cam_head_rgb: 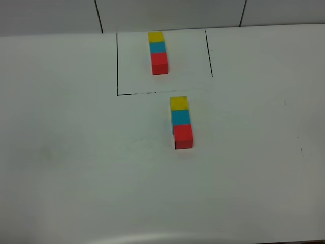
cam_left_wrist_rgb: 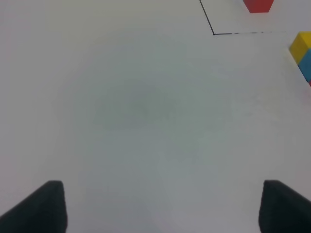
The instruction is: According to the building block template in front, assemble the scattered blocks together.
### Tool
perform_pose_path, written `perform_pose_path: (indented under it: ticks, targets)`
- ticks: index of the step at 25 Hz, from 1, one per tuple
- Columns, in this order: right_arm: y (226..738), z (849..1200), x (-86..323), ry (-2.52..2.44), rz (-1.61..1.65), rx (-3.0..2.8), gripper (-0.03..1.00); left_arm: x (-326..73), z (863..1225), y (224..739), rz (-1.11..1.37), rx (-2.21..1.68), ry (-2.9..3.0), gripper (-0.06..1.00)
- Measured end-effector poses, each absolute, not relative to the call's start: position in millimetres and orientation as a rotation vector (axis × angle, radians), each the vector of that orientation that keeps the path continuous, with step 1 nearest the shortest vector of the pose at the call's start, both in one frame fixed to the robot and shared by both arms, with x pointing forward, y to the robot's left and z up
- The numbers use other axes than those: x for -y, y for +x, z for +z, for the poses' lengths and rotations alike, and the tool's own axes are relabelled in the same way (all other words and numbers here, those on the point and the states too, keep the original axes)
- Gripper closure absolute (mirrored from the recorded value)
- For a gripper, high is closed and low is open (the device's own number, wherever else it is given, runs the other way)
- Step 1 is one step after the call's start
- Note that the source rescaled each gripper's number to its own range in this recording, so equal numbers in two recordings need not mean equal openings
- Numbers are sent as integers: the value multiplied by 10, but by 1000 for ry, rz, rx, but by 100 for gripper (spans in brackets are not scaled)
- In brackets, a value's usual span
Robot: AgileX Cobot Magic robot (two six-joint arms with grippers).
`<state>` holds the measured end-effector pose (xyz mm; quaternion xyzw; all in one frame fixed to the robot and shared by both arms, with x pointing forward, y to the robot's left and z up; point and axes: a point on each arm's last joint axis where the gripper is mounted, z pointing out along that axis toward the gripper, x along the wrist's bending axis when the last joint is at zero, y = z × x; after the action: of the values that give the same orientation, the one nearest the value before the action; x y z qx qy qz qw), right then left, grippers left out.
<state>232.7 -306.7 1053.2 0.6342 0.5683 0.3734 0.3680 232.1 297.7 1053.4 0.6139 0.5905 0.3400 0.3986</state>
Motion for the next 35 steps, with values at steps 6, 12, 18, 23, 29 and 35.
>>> perform_pose_path:
  ticks: [6, 12, 18, 23, 29, 35]
  targets:
    - [2327, 10531, 3053, 1596, 953, -1494, 24, -2977, 10534, 2321, 861, -1495, 1554, 10]
    - [2327, 10531, 3037, 1571, 954, -1523, 24, -2977, 10534, 2321, 861, -1495, 1554, 10]
    - [2328, 10528, 3037, 1570, 953, -1525, 24, -2977, 10534, 2321, 861, -1495, 1554, 10]
    - [2328, 10528, 3037, 1570, 953, -1525, 24, -2977, 10534, 2321, 861, -1495, 1554, 10]
    - [2328, 10528, 3037, 1570, 953, -1525, 24, -2977, 10534, 2321, 861, -1495, 1554, 10]
    - [2329, 10525, 3037, 1571, 952, -1525, 24, -2977, 10534, 2321, 861, -1495, 1554, 10]
